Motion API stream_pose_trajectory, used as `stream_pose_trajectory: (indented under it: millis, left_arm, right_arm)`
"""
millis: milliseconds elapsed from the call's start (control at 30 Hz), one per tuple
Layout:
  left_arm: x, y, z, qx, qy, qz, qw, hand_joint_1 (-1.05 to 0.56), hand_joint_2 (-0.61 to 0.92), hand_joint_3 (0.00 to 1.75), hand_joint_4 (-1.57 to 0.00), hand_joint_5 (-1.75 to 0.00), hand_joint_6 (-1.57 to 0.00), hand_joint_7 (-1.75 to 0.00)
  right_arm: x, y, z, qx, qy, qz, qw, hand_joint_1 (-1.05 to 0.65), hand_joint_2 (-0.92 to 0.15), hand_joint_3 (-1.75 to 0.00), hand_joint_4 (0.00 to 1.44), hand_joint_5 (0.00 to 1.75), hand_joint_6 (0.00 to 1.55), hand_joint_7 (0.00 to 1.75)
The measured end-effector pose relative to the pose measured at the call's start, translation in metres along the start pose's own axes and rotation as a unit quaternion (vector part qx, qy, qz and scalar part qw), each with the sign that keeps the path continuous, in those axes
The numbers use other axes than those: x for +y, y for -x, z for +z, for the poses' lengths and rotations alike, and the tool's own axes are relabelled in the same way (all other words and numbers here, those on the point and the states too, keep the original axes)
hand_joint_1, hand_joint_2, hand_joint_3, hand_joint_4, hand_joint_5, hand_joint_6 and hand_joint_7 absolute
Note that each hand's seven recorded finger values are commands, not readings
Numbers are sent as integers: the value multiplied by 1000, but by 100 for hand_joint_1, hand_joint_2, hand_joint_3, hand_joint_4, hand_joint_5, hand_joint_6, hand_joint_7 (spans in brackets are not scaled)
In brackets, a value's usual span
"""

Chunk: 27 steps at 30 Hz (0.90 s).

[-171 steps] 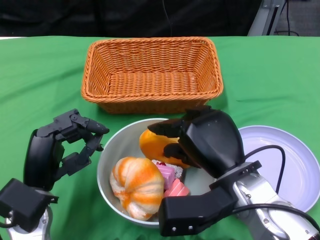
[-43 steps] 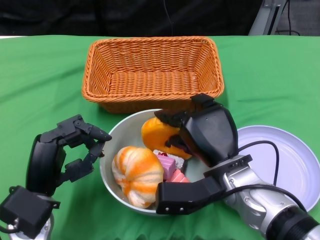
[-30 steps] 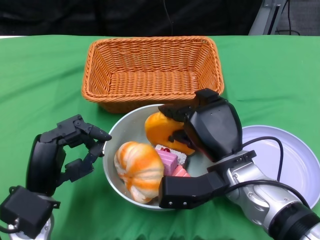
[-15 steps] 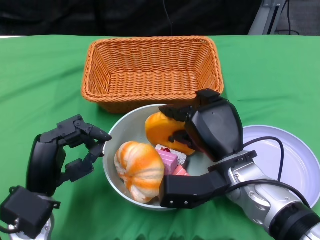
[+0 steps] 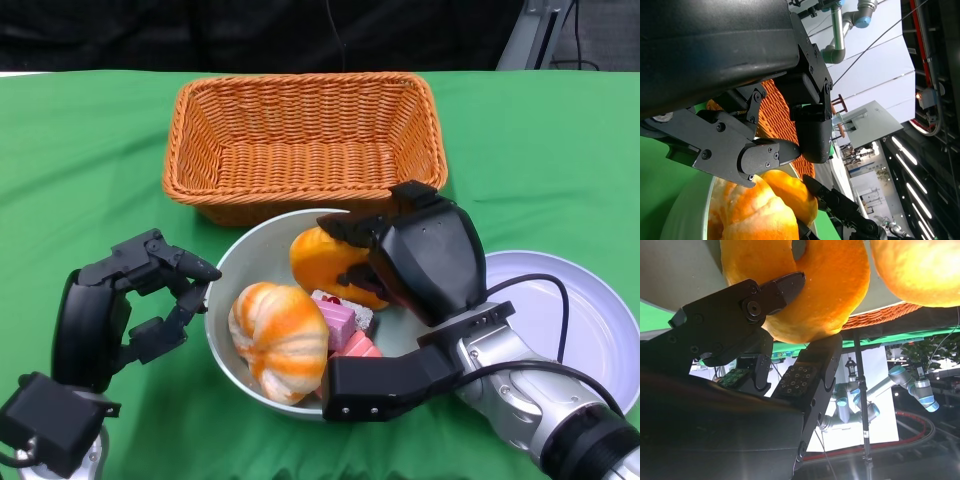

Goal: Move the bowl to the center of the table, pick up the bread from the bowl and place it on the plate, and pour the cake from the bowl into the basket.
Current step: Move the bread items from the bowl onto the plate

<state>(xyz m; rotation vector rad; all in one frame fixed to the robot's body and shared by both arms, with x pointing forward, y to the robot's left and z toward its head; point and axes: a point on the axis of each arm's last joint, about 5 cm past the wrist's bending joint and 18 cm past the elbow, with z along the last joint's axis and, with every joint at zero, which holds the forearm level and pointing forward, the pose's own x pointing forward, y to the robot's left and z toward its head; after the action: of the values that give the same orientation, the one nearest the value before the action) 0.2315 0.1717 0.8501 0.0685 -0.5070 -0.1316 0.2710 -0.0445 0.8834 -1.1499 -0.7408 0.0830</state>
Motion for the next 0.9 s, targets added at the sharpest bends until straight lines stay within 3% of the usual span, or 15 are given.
stream_pose_trajectory:
  millis: [100, 167, 467, 900]
  left_arm:
    - [0, 0, 0, 0, 0, 0, 1000, -18, 74, 62, -83, -150, -90, -106]
    - [0, 0, 0, 0, 0, 0, 1000, -18, 74, 62, -83, -150, -90, -106]
    - [0, 0, 0, 1, 0, 0, 1000, -19, 74, 62, -83, -151, -90, -105]
    - [-1, 0, 0, 1, 1, -3, 1000, -20, 74, 62, -82, -151, -90, -104]
  right_arm:
    - [0, 0, 0, 1, 2, 0, 1000, -31, -79, 0, 93, 63, 122, 0]
    - [1, 1, 0, 1, 6, -1, 1000, -33, -80, 0, 100, 43, 121, 0]
    - [1, 1, 0, 2, 11, -3, 1000, -33, -81, 0, 97, 13, 118, 0]
    - [1, 0, 1, 0, 8, 1, 1000, -33, -79, 0, 97, 4, 118, 0]
